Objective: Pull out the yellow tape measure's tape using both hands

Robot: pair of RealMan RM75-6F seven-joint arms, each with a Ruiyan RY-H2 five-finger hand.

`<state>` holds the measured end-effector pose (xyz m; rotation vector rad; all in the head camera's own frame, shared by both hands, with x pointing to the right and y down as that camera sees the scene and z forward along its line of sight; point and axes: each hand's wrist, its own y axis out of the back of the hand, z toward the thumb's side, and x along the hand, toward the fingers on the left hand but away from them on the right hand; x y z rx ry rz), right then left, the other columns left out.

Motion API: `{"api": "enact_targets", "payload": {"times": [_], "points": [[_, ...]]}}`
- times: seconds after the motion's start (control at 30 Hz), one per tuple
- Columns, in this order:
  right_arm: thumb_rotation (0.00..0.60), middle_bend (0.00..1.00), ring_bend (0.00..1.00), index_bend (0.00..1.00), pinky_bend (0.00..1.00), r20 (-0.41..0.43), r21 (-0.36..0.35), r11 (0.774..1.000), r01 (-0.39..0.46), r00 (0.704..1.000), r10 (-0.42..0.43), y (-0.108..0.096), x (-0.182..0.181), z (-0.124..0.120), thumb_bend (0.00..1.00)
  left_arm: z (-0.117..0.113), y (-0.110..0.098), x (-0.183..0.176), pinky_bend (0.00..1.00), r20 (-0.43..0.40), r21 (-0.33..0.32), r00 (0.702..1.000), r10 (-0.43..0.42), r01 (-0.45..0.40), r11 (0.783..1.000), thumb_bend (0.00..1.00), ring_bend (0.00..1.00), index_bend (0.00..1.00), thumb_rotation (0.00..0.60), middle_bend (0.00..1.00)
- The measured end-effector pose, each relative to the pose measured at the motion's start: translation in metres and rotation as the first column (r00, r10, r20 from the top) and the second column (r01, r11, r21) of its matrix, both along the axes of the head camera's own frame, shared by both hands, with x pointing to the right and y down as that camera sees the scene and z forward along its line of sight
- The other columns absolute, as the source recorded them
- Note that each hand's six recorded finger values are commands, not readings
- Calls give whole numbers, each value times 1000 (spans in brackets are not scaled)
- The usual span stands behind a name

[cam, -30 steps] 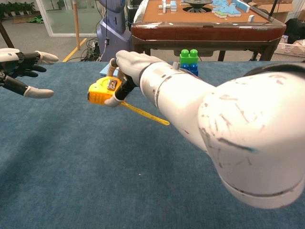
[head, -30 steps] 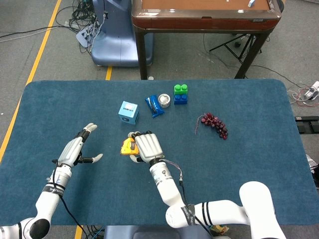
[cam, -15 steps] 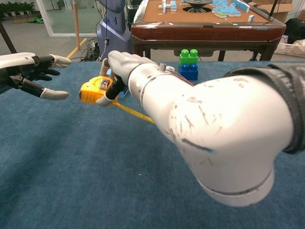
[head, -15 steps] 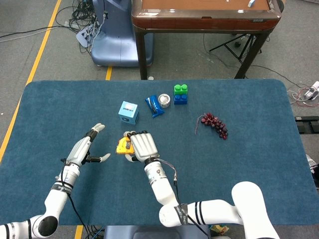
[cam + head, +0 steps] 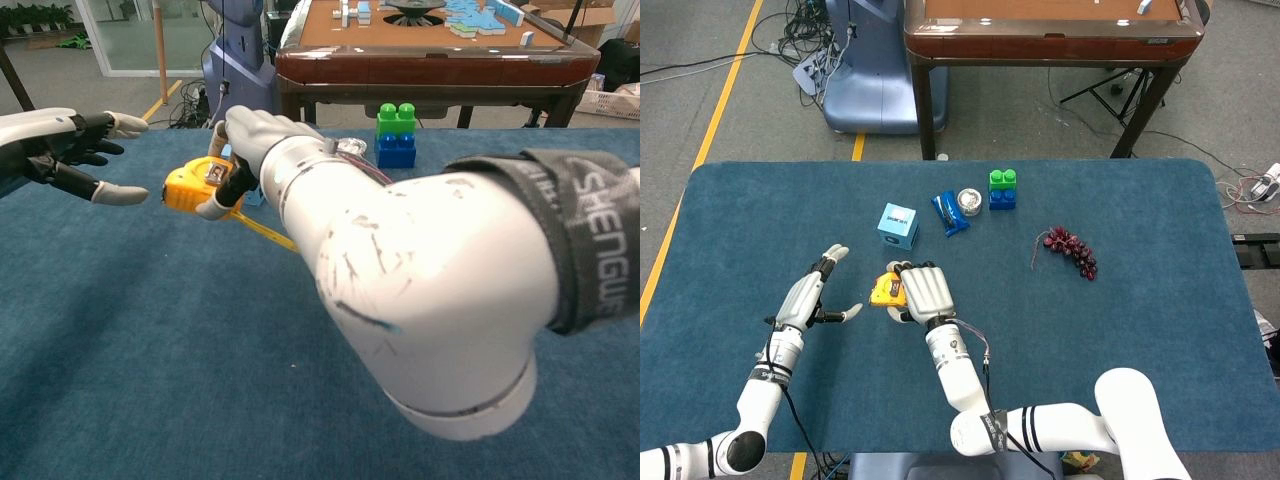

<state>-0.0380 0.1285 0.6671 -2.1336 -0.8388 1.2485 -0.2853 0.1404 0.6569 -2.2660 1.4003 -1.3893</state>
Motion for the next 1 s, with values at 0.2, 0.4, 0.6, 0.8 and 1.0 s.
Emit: {"api": "enact_targets", "payload": {"times": [0.2,0.4,0.6,0.8,1.0], "points": [[600,526,380,546,251,4,1,1000,-14,1000,14,-2,-2,1,543,1,1,0,0,0,-1,1000,-10,10,1000,201,0,0,600,0],[600,526,380,546,251,9,-2,1000,-17,1000,17,-1,-7,4,543,1,-1,2,0,-4,-4,1000,-18,18,1000,202,0,0,600,0],[600,526,380,546,251,11,-3,1000,-17,1000,18,0,-10,7,543,4,0,3,0,-7,-11,1000,-25,25,1000,201,0,0,600,0],[600,526,380,546,251,13,-6,1000,-21,1000,21,0,-12,9,543,6,0,3,0,-11,-16,999,-31,31,999,201,0,0,600,0],[600,526,379,546,251,15,-9,999,-32,999,33,-2,-14,11,543,6,0,5,0,-16,-17,999,-34,34,999,201,0,0,600,0]]}}
